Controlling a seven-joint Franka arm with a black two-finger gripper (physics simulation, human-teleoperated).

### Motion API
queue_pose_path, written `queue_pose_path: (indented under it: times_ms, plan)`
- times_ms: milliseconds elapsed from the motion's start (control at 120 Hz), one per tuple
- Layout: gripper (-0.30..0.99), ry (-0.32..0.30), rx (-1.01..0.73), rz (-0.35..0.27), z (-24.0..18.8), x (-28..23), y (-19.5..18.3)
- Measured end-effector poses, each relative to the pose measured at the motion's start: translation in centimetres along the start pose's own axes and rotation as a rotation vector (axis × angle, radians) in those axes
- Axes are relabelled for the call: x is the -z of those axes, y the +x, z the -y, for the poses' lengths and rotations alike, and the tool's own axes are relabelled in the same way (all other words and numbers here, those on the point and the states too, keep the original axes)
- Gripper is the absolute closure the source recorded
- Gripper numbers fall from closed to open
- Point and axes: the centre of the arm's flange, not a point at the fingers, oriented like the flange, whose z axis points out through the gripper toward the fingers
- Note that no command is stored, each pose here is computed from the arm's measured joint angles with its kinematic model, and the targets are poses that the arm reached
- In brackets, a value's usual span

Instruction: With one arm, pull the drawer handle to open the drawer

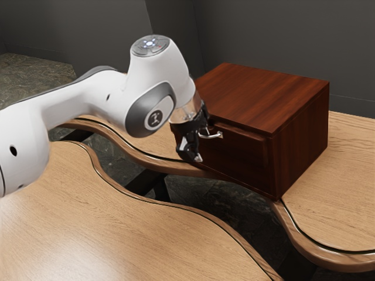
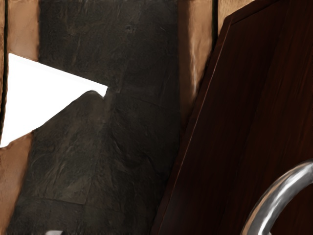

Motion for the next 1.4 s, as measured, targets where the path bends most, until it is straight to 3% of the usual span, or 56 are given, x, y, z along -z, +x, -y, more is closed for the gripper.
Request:
queue_pose_path:
  times_ms: [600,1400]
  plan:
    - [0.32,0.075,0.022,0.020,6.3,2.5,3.6]
    - [0.34,0.107,0.015,0.042,11.3,5.5,5.1]
